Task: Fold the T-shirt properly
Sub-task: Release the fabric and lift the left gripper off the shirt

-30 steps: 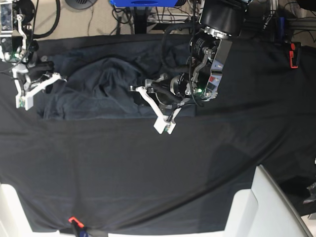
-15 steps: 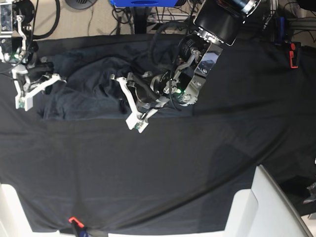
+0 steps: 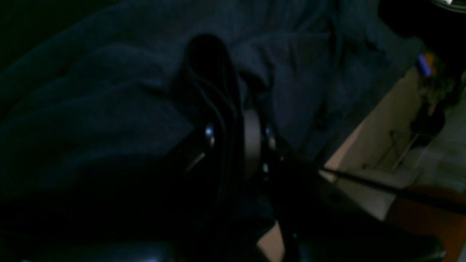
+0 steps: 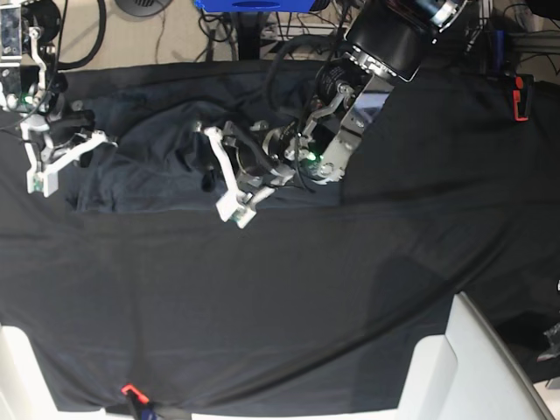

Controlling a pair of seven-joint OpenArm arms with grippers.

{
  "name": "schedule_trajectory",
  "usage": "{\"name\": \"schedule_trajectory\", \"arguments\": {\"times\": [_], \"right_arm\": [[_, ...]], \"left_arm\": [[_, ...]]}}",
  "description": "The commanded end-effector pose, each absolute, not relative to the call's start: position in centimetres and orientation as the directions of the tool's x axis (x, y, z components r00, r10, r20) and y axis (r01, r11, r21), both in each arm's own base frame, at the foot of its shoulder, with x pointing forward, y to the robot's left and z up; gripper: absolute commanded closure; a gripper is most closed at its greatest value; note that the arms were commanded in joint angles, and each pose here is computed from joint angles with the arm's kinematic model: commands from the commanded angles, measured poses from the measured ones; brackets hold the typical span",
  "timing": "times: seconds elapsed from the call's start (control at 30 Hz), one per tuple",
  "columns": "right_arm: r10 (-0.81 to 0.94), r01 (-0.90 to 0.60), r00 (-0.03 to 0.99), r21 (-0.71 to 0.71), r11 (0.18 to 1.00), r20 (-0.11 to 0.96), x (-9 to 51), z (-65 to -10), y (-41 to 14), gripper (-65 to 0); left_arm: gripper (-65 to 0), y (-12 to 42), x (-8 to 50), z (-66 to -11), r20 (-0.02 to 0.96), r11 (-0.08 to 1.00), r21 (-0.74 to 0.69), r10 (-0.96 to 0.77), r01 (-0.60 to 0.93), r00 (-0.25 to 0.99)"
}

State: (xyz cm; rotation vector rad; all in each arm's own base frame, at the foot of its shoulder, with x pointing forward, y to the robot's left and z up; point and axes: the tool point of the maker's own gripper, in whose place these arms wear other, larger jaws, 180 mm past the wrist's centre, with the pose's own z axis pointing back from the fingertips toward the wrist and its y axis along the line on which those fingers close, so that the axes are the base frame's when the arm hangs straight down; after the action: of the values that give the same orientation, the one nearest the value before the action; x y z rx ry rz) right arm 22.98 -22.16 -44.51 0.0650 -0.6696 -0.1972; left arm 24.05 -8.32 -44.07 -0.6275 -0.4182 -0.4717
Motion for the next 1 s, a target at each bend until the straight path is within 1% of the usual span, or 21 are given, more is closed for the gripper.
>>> {"name": "schedule_trajectory", "arguments": {"times": [0.0,0.27,0.3,0.37,0.47,0.57,0.67,0.73,0.83,0.87,0.9,0.93,0.97], "right_arm": [[-0.194,0.154,0.74,0.119,0.981,0.644,23.9,-43.5,-22.7,-0.2],[-0.194,0.154,0.741,0.119,0.981,0.642,23.8,-43.5,-22.7,-0.2],[-0.194,0.154,0.741,0.119,0.981,0.642,23.8,-43.5,-22.7,-0.2],[-0.194,0.153,0.742,0.119,0.981,0.642,23.8,-43.5,-22.6,-0.2],[-0.192,0.15,0.743,0.12,0.981,0.641,23.8,-43.6,-22.5,-0.2],[-0.191,0.149,0.745,0.12,0.981,0.639,23.8,-43.6,-22.4,-0.2],[-0.191,0.149,0.745,0.12,0.981,0.639,23.8,-43.6,-22.4,-0.2],[-0.191,0.149,0.745,0.12,0.981,0.639,23.8,-43.6,-22.4,-0.2],[-0.191,0.149,0.747,0.12,0.981,0.637,23.6,-43.7,-22.4,-0.2],[-0.191,0.149,0.747,0.12,0.981,0.637,23.6,-43.7,-22.4,-0.2],[-0.192,0.151,0.747,0.119,0.981,0.636,23.6,-43.7,-22.5,-0.2],[-0.192,0.151,0.747,0.119,0.981,0.636,23.6,-43.7,-22.5,-0.2],[-0.192,0.151,0.747,0.119,0.981,0.636,23.6,-43.7,-22.5,-0.2]], "left_arm": [[-10.0,-9.8,24.9,-42.4,0.547,0.682,-0.47,-0.273,0.56,0.792],[-10.2,-10.1,25.5,-42.1,0.561,0.679,-0.461,-0.275,0.571,0.78],[-11.0,-10.0,25.6,-42.2,0.559,0.681,-0.46,-0.277,0.57,0.782],[-16.6,-9.7,25.6,-42.6,0.547,0.691,-0.459,-0.276,0.559,0.791],[-29.6,-9.3,26.0,-43.0,0.531,0.721,-0.455,-0.251,0.522,0.809],[-40.6,-9.2,26.3,-42.7,0.534,0.731,-0.455,-0.233,0.509,0.813],[-48.2,-9.5,26.9,-41.3,0.567,0.722,-0.453,-0.218,0.522,0.794],[-49.9,-8.4,28.7,-39.8,0.6,0.739,-0.456,-0.156,0.496,0.785],[-45.6,-5.5,31.5,-37.4,0.646,0.778,-0.457,-0.043,0.431,0.762],[-41.8,-4.0,31.9,-37.3,0.647,0.796,-0.445,-0.033,0.411,0.762],[-36.5,-2.4,31.8,-37.7,0.634,0.812,-0.429,-0.041,0.395,0.772],[-29.8,-1.4,31.8,-37.8,0.625,0.822,-0.419,-0.046,0.384,0.78],[-20.9,-0.7,31.6,-38.0,0.617,0.83,-0.413,-0.048,0.375,0.785]]}}
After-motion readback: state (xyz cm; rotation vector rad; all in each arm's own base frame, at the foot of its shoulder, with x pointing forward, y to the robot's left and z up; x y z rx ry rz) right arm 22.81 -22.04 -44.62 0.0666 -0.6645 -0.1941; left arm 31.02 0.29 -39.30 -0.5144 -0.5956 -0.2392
